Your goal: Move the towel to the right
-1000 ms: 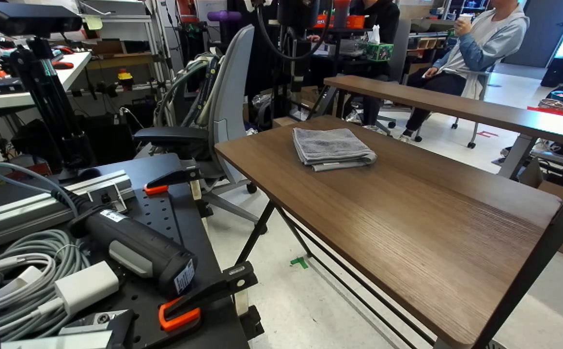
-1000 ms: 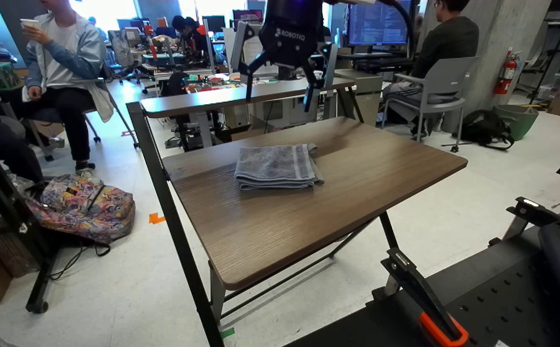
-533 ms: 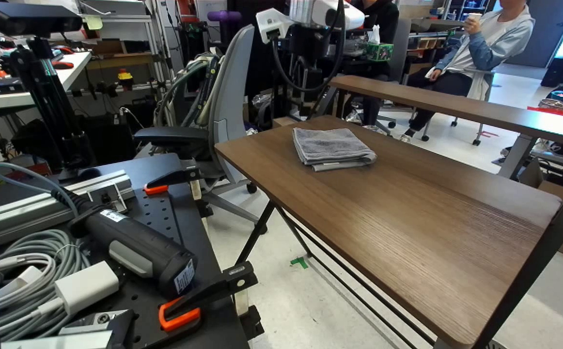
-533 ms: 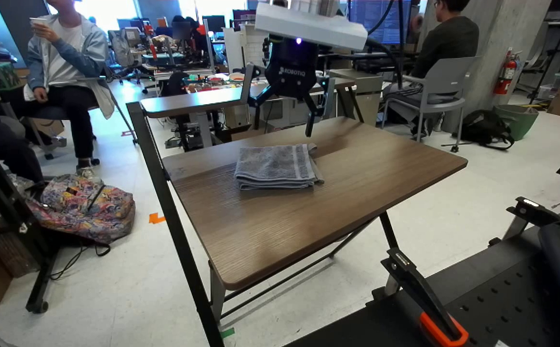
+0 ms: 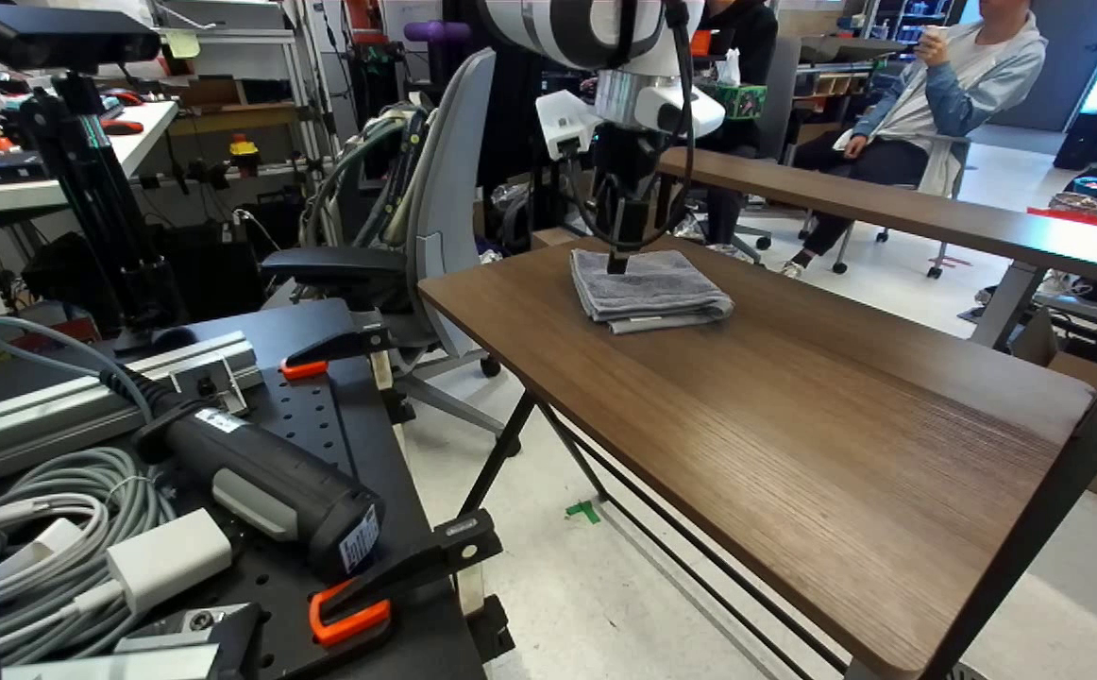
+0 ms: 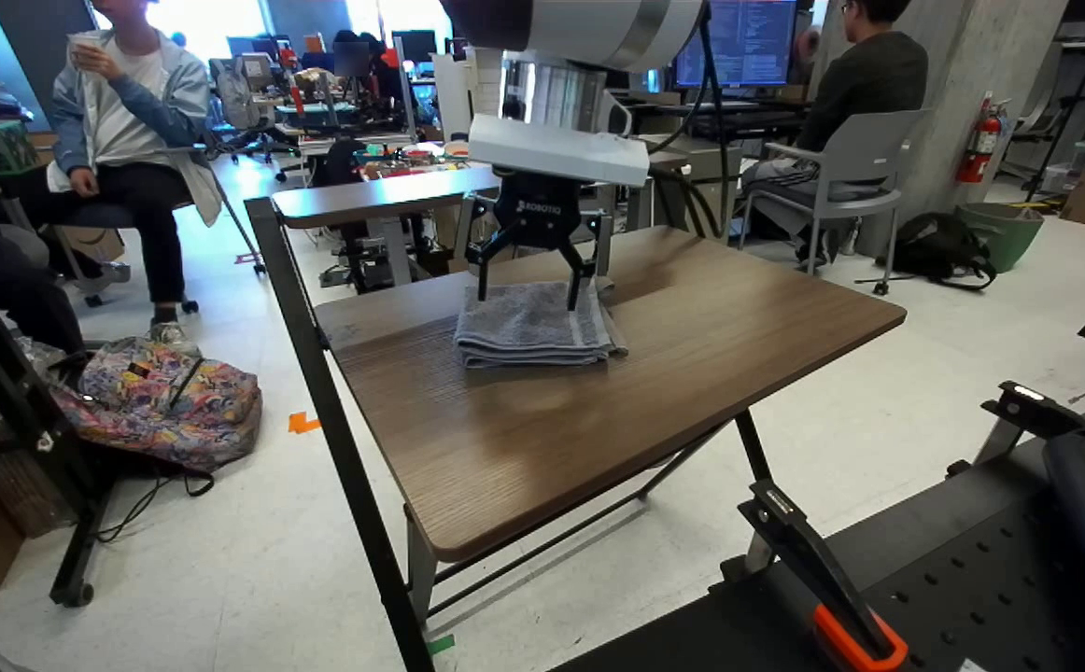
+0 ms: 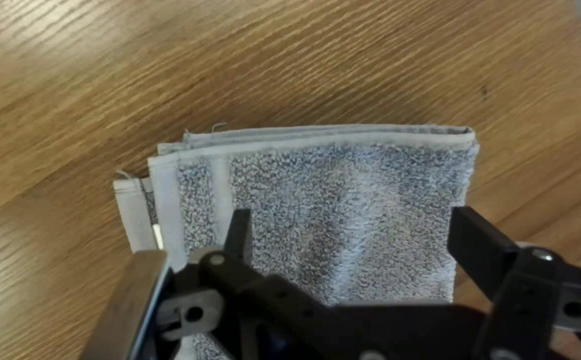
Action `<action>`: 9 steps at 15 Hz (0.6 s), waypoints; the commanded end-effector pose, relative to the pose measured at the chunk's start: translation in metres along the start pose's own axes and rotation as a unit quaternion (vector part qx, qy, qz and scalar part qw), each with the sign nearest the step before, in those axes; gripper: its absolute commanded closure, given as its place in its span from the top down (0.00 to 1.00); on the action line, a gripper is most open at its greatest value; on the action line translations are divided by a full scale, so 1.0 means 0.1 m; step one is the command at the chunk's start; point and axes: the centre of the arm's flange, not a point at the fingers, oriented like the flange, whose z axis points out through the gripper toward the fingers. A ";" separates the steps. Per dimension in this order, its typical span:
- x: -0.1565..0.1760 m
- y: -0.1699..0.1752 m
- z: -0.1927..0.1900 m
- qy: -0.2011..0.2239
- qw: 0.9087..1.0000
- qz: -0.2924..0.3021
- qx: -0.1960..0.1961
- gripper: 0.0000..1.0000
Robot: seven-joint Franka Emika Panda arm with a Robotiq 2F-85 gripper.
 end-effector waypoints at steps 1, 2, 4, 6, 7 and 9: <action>0.24 -0.13 0.24 0.015 1.000 0.006 -0.010 1.00; 0.28 -0.13 0.29 0.014 1.000 0.009 -0.012 1.00; 0.34 -0.10 0.38 0.013 1.000 0.014 -0.016 1.00; 0.40 -0.04 0.44 0.012 1.000 0.019 -0.018 1.00; 0.44 0.01 0.46 0.009 1.000 0.022 -0.019 1.00; 0.53 0.12 0.48 0.005 0.999 0.030 -0.022 1.00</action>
